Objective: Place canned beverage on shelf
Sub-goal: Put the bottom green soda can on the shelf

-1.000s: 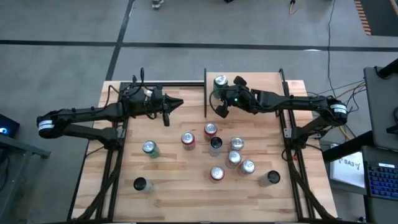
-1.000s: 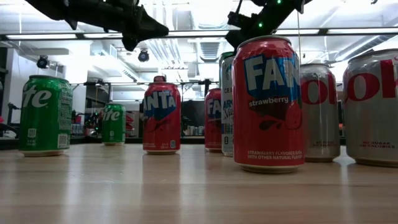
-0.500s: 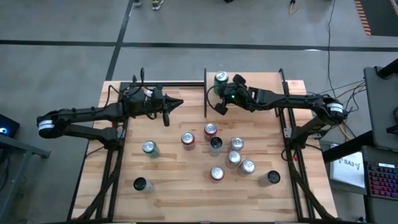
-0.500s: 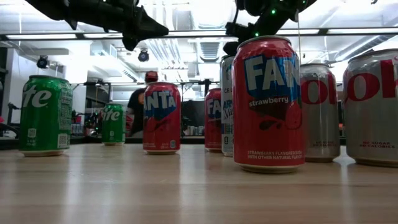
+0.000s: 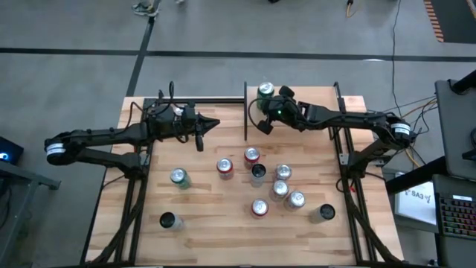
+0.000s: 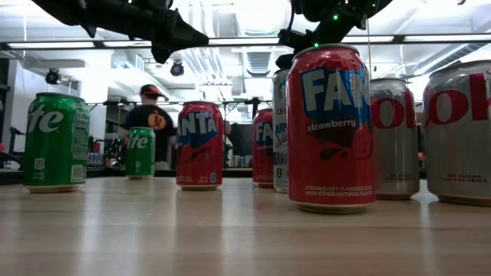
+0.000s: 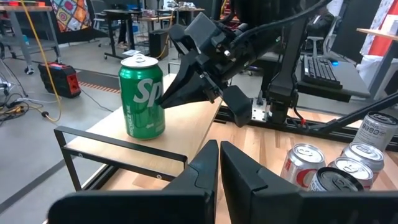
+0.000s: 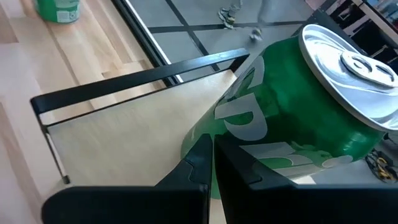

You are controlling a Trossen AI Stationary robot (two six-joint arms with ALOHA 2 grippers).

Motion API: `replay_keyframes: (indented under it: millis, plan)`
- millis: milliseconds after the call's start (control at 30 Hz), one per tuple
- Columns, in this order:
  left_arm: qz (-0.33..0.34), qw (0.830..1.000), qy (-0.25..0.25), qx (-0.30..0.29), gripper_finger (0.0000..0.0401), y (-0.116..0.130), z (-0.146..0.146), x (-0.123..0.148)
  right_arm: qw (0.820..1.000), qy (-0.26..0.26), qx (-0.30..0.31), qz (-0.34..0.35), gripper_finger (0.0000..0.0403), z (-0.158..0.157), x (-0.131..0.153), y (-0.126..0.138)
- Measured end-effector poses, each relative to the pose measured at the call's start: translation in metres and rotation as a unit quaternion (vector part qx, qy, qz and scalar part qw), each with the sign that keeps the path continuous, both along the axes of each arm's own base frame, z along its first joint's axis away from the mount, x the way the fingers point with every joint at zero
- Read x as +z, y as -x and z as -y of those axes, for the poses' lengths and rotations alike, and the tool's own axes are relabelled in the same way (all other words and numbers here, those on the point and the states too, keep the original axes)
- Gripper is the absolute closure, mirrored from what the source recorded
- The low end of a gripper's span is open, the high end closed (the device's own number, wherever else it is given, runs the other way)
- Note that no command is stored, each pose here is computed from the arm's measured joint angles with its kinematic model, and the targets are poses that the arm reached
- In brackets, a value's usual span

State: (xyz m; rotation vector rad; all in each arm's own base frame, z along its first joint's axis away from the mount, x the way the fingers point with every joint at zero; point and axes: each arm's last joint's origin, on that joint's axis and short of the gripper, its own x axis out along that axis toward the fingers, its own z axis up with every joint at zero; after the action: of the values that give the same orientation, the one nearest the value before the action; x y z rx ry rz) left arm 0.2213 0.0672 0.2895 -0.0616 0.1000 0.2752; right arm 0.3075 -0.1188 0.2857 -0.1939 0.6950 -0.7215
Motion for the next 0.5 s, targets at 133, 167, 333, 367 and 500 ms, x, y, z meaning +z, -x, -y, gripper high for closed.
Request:
replay_keyframes:
  millis: [133,167,333,367,500]
  plan:
    - [0.000,1.000,-0.001,0.000,0.0399,0.0000,0.0000,0.0000,1.000,0.002,-0.005,-0.002,0.0394,0.0039,0.0000,0.0015]
    - [0.000,1.000,-0.001,0.000,0.0399,0.0000,0.0000,0.0000,1.000,0.002,-0.005,-0.003,0.0394,0.0044,-0.0001,0.0018]
    - [-0.001,1.000,-0.005,-0.001,0.0399,0.0000,0.0000,0.0000,1.000,0.005,-0.008,-0.001,0.0394,0.0073,0.0004,0.0025]
    - [-0.002,1.000,-0.006,-0.001,0.0399,0.0000,0.0000,0.0000,1.000,0.005,-0.009,0.001,0.0394,0.0079,0.0007,0.0025]
    - [-0.002,1.000,-0.007,-0.001,0.0399,0.0000,0.0000,0.0000,1.000,0.008,-0.013,0.005,0.0394,0.0104,0.0016,0.0031]
